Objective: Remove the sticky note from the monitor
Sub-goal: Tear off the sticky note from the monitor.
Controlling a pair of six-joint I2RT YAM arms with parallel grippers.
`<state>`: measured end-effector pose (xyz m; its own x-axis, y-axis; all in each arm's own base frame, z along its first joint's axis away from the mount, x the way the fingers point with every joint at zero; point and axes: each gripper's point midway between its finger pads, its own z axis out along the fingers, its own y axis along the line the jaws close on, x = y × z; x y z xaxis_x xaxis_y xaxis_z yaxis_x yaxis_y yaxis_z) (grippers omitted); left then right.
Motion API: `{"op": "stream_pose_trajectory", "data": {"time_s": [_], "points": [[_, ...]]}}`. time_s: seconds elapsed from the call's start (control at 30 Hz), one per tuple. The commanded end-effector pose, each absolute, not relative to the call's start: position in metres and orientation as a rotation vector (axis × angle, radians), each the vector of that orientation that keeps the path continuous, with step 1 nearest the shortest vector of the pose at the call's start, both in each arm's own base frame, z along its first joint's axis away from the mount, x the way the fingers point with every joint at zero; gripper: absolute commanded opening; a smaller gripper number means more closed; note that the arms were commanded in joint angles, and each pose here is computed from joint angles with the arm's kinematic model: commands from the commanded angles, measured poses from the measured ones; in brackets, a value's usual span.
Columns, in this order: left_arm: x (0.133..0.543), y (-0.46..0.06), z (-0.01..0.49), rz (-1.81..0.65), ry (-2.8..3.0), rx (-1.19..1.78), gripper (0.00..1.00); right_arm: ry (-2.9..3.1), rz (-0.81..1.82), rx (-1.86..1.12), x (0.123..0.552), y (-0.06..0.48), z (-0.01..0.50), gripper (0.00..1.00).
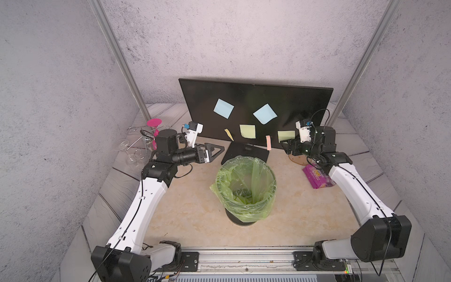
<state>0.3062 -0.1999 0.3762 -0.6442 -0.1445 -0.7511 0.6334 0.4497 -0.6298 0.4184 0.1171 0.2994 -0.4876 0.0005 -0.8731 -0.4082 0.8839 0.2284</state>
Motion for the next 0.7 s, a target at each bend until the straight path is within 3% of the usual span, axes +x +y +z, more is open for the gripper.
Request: {"op": "stream_pose_trajectory", "data": {"time_s": [0.0,0.33,0.67], "points": [[0.3004,-0.2005,0.3835,-1.265,1.891,0.454,1.0,1.976,0.536,-0.329,0.4188,0.1222,0.3189,0.81],[0.3003,-0.2006,0.3833,-1.268,1.894,0.453,1.0,1.992,0.53,-0.329,0.4167,0.121,0.3156,0.65],[0.2996,-0.2009,0.3853,-1.274,1.89,0.455,1.0,1.99,0.536,-0.322,0.4169,0.1201,0.3171,0.35]]}}
